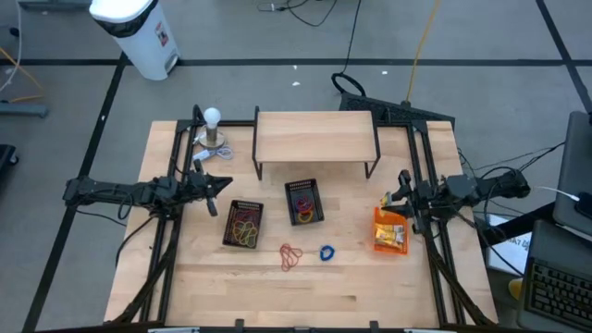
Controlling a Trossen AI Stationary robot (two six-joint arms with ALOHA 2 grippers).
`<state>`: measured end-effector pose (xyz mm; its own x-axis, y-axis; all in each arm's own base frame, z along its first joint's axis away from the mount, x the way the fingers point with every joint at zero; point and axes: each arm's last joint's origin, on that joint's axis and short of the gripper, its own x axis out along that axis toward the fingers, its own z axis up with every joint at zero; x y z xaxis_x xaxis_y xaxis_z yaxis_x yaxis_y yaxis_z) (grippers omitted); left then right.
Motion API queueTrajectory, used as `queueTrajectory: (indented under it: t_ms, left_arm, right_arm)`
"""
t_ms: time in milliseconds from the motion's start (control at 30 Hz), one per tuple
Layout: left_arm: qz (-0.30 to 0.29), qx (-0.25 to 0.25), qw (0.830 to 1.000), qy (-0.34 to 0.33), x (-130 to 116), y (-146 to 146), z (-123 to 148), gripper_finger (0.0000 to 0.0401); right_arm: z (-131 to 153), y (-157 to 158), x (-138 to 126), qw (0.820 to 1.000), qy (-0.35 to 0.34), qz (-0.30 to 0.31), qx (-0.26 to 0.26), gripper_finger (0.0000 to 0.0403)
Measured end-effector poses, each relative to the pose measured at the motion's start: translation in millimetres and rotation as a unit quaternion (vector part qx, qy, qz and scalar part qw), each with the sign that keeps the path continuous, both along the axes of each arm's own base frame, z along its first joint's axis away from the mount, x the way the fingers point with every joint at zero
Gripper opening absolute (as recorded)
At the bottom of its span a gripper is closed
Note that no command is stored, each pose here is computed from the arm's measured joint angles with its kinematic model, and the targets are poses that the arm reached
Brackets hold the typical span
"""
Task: Pick & Place Office Desk Supplies
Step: Put the yellow crayon box into the orange bin
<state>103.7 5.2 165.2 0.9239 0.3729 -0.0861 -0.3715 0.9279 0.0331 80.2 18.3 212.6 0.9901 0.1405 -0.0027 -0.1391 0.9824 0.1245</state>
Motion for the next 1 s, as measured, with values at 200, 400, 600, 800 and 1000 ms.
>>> queueTrajectory:
  t_ms: [200,400,600,800,1000]
  left_arm:
    - [0.000,0.000,1.000,0.000,0,0,0,0.0021]
    - [0.000,0.000,1.000,-0.001,0,0,0,0.0021]
    - [0.000,0.000,1.000,-0.001,0,0,0,0.0021]
    - [0.000,-0.001,1.000,-0.001,0,0,0,0.0021]
    - [0.000,0.000,1.000,-0.001,0,0,0,0.0021]
  right_arm:
    - [-13,1,5,1.000,-0.011,0.001,0.014,0.0074]
    - [0,-1,1,0.999,0.009,-0.014,0.040,0.0078]
    - [50,-4,-6,0.996,0.081,-0.034,0.031,0.0072]
    - [89,1,10,0.956,0.287,-0.059,0.021,0.0077]
    - [91,10,39,0.857,0.506,-0.093,0.009,0.0075]
